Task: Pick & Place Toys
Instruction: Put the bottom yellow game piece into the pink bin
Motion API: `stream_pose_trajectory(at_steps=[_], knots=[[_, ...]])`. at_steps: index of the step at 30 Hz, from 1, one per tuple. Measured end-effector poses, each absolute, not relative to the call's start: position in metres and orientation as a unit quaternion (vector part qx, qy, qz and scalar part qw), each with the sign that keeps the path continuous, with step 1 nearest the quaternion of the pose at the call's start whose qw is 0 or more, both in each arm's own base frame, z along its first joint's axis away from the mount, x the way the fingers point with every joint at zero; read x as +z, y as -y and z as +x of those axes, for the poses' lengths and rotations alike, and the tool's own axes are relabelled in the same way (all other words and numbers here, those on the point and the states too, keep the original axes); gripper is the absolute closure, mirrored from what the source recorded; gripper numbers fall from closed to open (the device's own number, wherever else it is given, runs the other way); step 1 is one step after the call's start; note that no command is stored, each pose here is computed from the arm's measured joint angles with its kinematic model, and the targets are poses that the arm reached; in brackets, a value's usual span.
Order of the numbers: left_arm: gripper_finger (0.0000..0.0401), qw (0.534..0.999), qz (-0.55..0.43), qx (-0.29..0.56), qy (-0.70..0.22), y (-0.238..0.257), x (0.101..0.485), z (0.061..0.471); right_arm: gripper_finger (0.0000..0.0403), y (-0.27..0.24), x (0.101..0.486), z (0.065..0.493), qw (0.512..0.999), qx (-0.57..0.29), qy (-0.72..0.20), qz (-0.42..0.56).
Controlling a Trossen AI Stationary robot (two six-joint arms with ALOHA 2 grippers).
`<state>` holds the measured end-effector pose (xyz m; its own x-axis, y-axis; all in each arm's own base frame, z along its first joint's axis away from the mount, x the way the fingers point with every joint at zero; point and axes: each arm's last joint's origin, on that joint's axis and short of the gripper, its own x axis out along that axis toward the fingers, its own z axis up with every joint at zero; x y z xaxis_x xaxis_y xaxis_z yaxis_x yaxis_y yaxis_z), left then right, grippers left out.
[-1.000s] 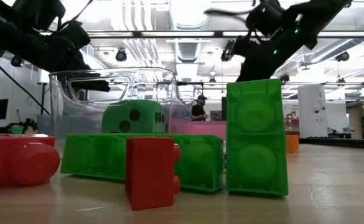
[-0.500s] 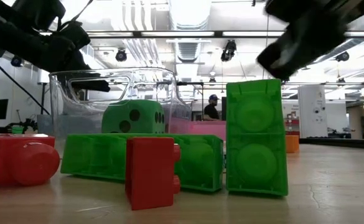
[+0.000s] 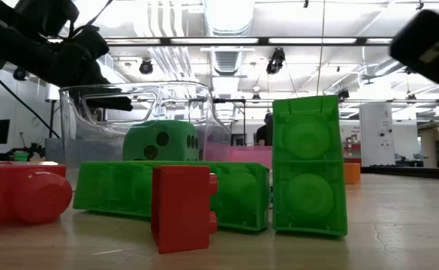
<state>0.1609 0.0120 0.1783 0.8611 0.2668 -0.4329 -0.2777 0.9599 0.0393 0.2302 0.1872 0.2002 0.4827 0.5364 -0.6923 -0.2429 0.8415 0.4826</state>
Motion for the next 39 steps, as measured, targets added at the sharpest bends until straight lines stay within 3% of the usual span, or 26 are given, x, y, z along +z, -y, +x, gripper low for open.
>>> stream_pose_trajectory(at_steps=[14,25,33,39], knots=[[0.0144,0.965,-0.014,0.141,-0.222,-0.012,0.178,0.161,0.0385,-0.271,0.178,0.259,0.774,0.291,-0.532,0.183],[0.0143,0.965,-0.008,0.140,-0.223,-0.012,0.178,0.161,0.0385,-0.289,0.152,0.273,0.738,0.283,-0.589,0.171],[0.0143,0.965,-0.004,0.139,-0.223,-0.012,0.178,0.161,0.0385,-0.276,0.131,0.267,0.721,0.198,-0.650,0.132],[0.0143,0.965,-0.004,0.139,-0.223,-0.012,0.179,0.161,0.0385,-0.261,0.137,0.265,0.749,0.111,-0.648,0.085]])
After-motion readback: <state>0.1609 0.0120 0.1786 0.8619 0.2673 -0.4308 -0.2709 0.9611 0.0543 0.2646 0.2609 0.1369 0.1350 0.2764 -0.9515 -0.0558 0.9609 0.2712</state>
